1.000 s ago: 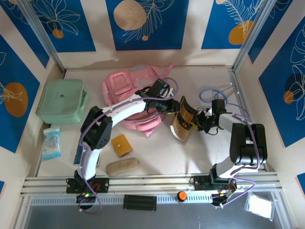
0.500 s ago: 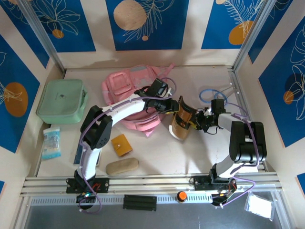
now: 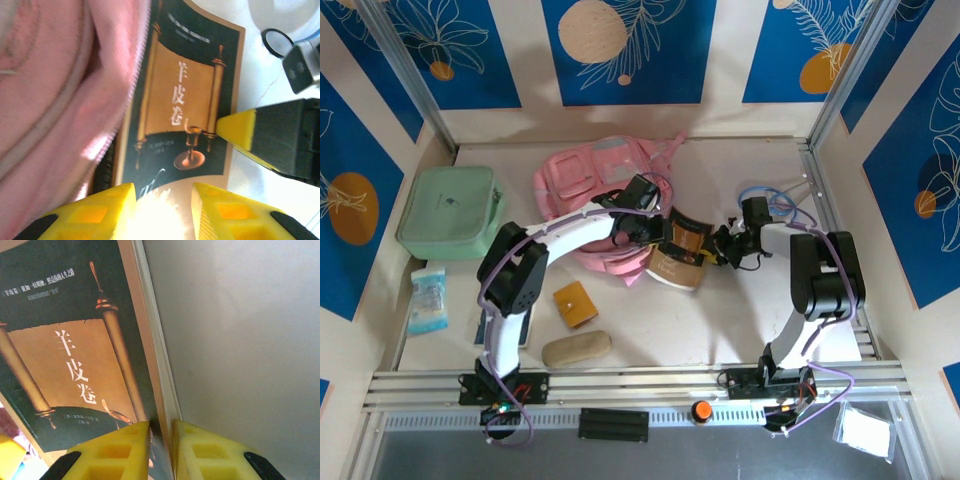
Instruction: Pack the student bag
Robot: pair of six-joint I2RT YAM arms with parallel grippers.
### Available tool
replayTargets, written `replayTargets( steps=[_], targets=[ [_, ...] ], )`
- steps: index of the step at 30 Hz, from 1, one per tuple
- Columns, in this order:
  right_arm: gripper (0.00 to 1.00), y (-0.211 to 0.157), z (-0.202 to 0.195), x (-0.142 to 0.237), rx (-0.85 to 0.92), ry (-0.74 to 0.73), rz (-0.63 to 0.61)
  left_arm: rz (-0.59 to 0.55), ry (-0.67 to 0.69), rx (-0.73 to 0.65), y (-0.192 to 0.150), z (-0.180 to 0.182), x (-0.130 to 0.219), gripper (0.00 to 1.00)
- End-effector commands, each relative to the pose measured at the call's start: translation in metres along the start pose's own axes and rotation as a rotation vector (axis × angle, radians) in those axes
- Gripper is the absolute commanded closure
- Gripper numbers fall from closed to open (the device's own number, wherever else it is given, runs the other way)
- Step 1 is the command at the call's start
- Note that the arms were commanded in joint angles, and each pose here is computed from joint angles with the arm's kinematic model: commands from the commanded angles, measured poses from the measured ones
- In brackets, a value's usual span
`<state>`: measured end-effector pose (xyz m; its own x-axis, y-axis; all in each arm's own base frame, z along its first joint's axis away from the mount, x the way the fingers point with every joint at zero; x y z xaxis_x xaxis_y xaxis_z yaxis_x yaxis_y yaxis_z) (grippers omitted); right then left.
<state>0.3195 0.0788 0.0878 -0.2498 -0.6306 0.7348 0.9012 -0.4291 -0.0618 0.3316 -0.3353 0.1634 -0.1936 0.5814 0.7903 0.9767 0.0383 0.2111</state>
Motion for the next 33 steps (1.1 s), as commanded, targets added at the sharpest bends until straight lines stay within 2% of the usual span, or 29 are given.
replayTargets(
  steps=[1,10,19,26,33],
  targets=[
    [0.81,0.000,0.011,-0.007,0.031,0.046,0.045,0.007,0.018,-0.014,-0.007,-0.001,0.010,0.65],
    [0.83,0.003,0.002,-0.010,0.011,-0.056,0.027,-0.074,0.170,-0.030,-0.002,0.010,0.026,0.65],
    [0.84,0.002,0.001,-0.016,0.005,-0.070,0.043,-0.019,0.270,-0.038,-0.028,0.022,0.033,0.64],
    [0.84,-0.001,0.000,-0.018,0.003,-0.081,0.057,0.003,0.287,-0.003,-0.068,0.028,0.043,0.60],
    [0.84,-0.002,-0.003,-0.019,-0.001,-0.090,0.065,0.023,0.255,0.043,-0.074,0.039,0.021,0.53]
  ],
)
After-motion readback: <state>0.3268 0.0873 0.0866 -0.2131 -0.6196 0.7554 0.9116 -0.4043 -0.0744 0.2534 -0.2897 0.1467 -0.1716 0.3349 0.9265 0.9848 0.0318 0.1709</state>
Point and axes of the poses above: each hand's point on the last joint's axis, 136 mm out from that joint toward the fingers, its own x axis back along the fingers, its own z axis along the line the jaws close on, y = z × x, the point moved 8 cm from there along x, back along the fingers, and after that the axes turned 4 degrees about x, right-handed, at the moved point
